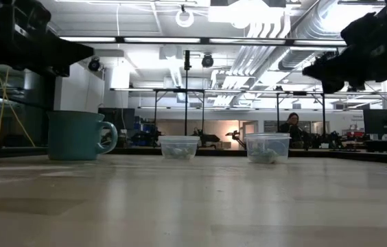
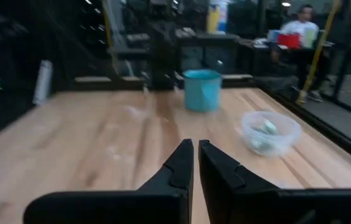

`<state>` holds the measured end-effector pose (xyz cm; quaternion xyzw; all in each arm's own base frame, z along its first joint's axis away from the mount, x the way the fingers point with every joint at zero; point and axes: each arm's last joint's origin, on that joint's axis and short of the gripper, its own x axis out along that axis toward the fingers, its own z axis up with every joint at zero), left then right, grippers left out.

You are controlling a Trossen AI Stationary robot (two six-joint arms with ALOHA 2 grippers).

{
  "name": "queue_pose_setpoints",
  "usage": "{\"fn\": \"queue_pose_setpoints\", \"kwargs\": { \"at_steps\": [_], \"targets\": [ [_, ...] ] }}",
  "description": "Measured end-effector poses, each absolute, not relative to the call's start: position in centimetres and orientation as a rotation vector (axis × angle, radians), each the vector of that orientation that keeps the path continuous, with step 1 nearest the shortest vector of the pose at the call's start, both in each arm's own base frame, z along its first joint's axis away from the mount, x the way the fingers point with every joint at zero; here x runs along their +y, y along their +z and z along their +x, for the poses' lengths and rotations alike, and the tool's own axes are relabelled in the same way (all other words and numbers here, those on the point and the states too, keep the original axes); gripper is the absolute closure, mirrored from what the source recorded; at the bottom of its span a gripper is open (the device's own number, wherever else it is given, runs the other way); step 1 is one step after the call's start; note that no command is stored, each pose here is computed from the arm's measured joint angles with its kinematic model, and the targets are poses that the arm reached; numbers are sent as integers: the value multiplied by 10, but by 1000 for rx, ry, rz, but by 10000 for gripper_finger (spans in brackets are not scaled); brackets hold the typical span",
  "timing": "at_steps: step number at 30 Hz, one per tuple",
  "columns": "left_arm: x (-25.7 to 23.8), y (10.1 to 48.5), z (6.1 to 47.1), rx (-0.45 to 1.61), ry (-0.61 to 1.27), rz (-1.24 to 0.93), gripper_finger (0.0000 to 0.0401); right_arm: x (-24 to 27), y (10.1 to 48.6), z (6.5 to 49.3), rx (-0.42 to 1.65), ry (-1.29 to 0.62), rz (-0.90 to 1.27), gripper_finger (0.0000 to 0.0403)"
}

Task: Pick and place items into bin
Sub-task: Return to Home Position

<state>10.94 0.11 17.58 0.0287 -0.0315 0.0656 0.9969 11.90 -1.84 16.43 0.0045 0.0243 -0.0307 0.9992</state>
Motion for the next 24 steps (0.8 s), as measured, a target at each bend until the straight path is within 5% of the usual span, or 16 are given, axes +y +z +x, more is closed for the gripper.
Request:
{"fn": "queue_pose_setpoints", "kwargs": {
  "at_steps": [5,14,24],
  "targets": [
    [1,175,102,-68,130,17,337,-16,169,113,6,-12,55,387],
    [-1,172,97,-55,31,23,380,-13,171,100,-39,-9,44,387],
    [-1,169,97,-28,54,16,308,-13,173,98,-65,-17,36,386]
  ]
}}
